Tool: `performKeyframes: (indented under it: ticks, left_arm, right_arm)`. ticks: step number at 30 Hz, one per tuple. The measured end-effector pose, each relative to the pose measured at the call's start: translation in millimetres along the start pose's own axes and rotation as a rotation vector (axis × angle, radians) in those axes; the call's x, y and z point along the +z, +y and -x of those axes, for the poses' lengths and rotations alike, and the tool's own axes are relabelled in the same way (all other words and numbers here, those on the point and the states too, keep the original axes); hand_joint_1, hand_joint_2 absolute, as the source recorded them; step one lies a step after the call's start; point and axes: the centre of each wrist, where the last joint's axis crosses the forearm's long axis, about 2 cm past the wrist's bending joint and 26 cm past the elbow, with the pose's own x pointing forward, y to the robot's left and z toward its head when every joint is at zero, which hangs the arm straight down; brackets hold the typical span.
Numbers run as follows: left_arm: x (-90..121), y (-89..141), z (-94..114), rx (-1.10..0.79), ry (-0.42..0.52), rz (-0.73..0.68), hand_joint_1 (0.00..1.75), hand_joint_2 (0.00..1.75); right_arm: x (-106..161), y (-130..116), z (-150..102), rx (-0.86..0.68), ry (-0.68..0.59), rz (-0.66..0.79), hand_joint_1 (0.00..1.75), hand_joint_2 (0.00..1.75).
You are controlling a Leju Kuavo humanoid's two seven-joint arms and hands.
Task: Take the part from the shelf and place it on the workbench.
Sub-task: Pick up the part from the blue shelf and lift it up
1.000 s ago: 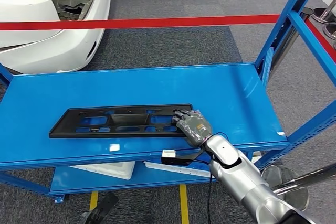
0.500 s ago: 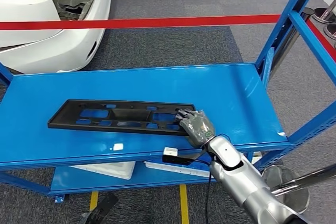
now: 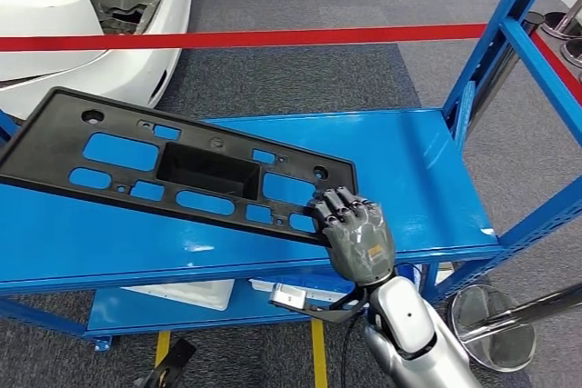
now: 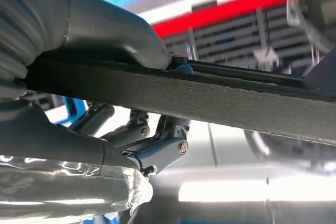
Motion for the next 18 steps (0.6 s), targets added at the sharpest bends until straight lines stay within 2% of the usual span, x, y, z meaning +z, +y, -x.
performKeyframes:
  ticks: [8,12,18]
  left_arm:
    - [2,-1,3,0.025,0.007,-0.013,0.0,0.0]
    - [2,-1,5,0.042,0.007,-0.019,0.0,1.75]
    - [4,-2,8,0.062,-0.008,-0.009,0.0,1.75]
  right_arm:
    - [2,-26,-16,0.029,-0.014,0.087,1.75,1.75]
    - [6,-33,-25,0.033,-0.004,0.1,1.75,1.75]
    - [15,-40,-37,0.023,0.048,0.106,1.75,1.75]
